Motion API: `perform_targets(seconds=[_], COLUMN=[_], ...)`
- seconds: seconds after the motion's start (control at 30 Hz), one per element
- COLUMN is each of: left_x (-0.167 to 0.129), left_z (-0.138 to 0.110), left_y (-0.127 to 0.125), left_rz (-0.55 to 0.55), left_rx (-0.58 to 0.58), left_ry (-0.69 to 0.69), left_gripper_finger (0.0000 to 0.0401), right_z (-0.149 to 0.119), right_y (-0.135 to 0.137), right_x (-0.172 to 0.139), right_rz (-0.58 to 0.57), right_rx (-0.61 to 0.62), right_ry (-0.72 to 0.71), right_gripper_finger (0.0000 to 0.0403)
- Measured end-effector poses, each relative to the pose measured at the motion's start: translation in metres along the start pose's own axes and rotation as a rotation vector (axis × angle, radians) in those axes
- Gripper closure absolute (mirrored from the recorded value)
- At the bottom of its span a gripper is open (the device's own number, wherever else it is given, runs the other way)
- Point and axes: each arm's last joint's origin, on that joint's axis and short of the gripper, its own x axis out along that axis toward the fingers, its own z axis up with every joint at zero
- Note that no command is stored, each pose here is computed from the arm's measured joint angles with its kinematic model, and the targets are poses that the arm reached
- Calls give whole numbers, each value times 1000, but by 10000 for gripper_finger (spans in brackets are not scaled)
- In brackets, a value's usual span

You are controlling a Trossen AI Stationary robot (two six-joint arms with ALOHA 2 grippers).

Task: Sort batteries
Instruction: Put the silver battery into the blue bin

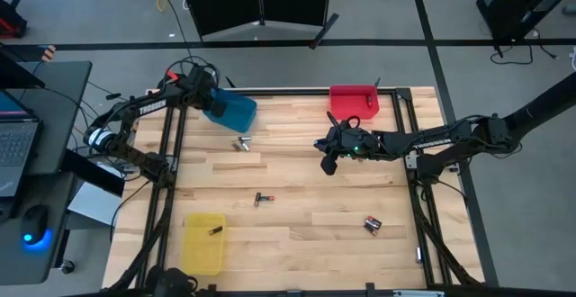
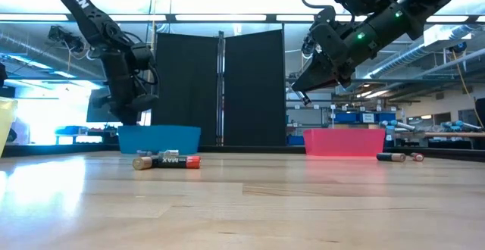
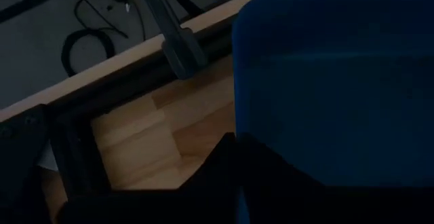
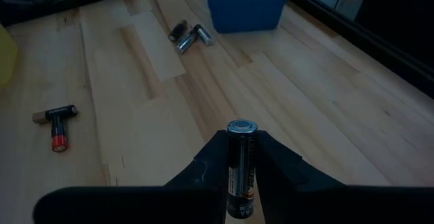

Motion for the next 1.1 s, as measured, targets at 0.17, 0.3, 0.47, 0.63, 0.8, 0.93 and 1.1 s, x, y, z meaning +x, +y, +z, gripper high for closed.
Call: perform_targets(seconds=[0.17, 0.3, 0.47, 0.63, 0.8, 0.93, 1.1], left_x=[-9, -21, -26, -25, -24, -20, -11], left_z=[6, 12, 12, 5, -1, -6, -15], left_y=[-2, -3, -3, -3, -3, -5, -10], left_rz=[34, 48, 54, 21, 12, -33, -91], left_rx=[18, 10, -10, -48, -115, -201, -268], left_ry=[-80, -172, -185, -110, -51, -42, -67], left_gripper_finger=[391, 391, 392, 393, 393, 390, 388], right_z=[0, 0, 0, 0, 0, 0, 1], right_y=[0, 0, 0, 0, 0, 0, 0], right_x=[0, 0, 0, 0, 0, 0, 0], right_rz=[0, 0, 0, 0, 0, 0, 2], right_rx=[-3, -4, -5, -7, -7, -5, 0], right_ry=[0, 0, 0, 0, 0, -1, -8], right_gripper_finger=[342, 342, 342, 342, 342, 342, 342])
